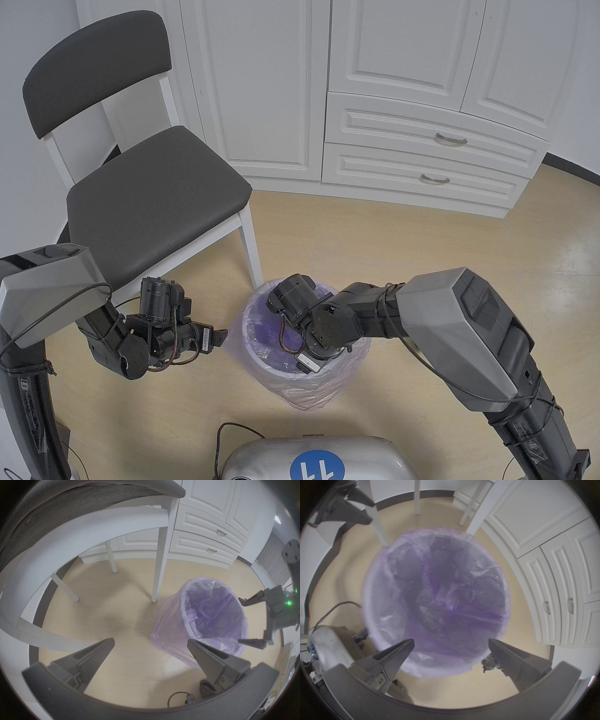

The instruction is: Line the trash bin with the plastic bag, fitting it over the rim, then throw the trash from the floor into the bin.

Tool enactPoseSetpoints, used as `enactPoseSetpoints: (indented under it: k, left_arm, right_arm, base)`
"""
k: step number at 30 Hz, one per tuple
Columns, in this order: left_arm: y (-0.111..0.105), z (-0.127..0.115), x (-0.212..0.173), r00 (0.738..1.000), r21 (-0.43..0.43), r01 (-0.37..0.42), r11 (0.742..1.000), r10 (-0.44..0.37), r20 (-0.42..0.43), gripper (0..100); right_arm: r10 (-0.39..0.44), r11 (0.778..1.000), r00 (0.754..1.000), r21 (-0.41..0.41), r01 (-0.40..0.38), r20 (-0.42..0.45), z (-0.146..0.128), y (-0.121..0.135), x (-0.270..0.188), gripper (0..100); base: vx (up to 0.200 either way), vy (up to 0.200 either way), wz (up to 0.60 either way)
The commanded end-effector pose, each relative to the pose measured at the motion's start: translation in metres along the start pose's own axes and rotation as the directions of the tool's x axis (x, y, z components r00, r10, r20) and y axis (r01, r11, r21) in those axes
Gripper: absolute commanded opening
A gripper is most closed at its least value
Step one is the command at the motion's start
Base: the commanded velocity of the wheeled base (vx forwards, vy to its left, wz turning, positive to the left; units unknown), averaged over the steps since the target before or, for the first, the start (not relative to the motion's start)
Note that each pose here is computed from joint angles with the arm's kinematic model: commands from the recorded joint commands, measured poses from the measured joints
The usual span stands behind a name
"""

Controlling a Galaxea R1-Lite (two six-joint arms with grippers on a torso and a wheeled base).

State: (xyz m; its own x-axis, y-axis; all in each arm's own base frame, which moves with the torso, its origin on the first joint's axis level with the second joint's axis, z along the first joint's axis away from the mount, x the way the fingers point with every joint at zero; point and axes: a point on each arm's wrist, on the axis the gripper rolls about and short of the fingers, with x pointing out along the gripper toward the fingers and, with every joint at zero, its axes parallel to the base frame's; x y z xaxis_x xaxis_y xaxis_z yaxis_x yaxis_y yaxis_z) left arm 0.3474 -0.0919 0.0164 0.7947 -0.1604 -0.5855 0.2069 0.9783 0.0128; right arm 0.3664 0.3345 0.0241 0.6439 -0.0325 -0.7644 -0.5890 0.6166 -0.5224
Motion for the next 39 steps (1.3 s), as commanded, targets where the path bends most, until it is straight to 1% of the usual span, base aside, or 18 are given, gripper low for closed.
enactPoseSetpoints:
  k: [1,7,10,12,13,14,15,16,18,21,26,32,36,39]
  left_arm:
    - [0.000,0.002,-0.002,1.000,-0.001,0.004,1.000,-0.004,0.007,100]
    - [0.002,0.002,-0.003,1.000,-0.004,0.000,1.000,0.000,0.008,100]
    - [0.003,0.002,-0.003,1.000,-0.005,-0.001,1.000,0.001,0.008,100]
    - [0.003,0.002,-0.003,1.000,-0.005,-0.001,1.000,0.001,0.010,100]
    - [0.003,0.002,-0.002,1.000,-0.005,-0.001,1.000,0.001,0.008,100]
    - [0.003,0.002,-0.002,1.000,-0.005,-0.001,1.000,0.001,0.008,100]
    - [0.003,0.002,-0.002,1.000,-0.005,-0.001,1.000,0.001,0.008,100]
    - [0.002,0.002,-0.002,1.000,-0.005,-0.001,1.000,0.001,0.010,100]
    - [0.002,0.002,-0.002,1.000,-0.005,-0.001,1.000,0.001,0.010,100]
    - [0.002,0.002,-0.002,1.000,-0.007,-0.001,1.000,0.001,0.010,100]
    - [0.002,0.002,-0.001,1.000,-0.007,-0.001,1.000,0.001,0.008,100]
    - [0.002,0.002,-0.001,1.000,-0.007,-0.001,1.000,0.001,0.008,100]
    - [0.002,0.002,0.000,1.000,-0.007,-0.001,1.000,0.001,0.014,100]
    - [0.002,0.002,0.001,0.999,-0.008,-0.002,1.000,0.002,0.036,100]
  right_arm:
    - [0.081,0.997,0.996,-0.009,-0.081,0.023,0.007,-0.001,-0.042,100]
    - [0.100,0.994,0.995,-0.034,-0.099,0.026,0.007,0.009,-0.050,100]
    - [0.083,0.996,0.995,-0.022,-0.082,0.055,0.013,0.011,-0.047,100]
    - [0.072,0.997,0.996,-0.015,-0.071,0.057,0.012,0.016,-0.035,100]
    - [0.046,0.999,0.996,0.007,-0.047,0.081,0.013,0.016,-0.023,100]
    - [0.046,0.999,0.996,0.007,-0.047,0.081,0.013,0.016,-0.023,100]
    - [0.010,0.999,0.989,0.047,-0.017,0.144,0.018,0.018,-0.010,100]
    - [-0.012,0.997,0.984,0.074,-0.001,0.178,0.020,0.020,0.001,100]
    - [-0.035,0.995,0.978,0.098,0.015,0.205,0.020,0.019,0.014,100]
    - [-0.052,0.992,0.975,0.120,0.026,0.214,0.017,0.017,0.026,100]
    - [-0.091,0.987,0.973,0.149,0.060,0.213,0.017,0.010,0.031,100]
    - [-0.140,0.977,0.960,0.189,0.095,0.242,0.016,-0.004,0.043,100]
    - [-0.149,0.976,0.960,0.193,0.103,0.239,0.014,-0.004,0.049,100]
    - [-0.141,0.979,0.963,0.177,0.101,0.230,0.012,0.004,0.053,100]
  base:
    - [0.000,0.000,0.00]
    - [0.000,0.000,0.00]
    - [0.000,0.000,0.00]
    - [0.000,0.000,0.00]
    - [0.000,0.000,0.00]
    - [0.000,0.000,0.00]
    - [0.000,0.000,0.00]
    - [0.000,0.000,0.00]
    - [0.000,0.000,0.00]
    - [0.000,0.000,0.00]
    - [0.000,0.000,0.00]
    - [0.000,0.000,0.00]
    - [0.000,0.000,0.00]
    - [0.000,0.000,0.00]
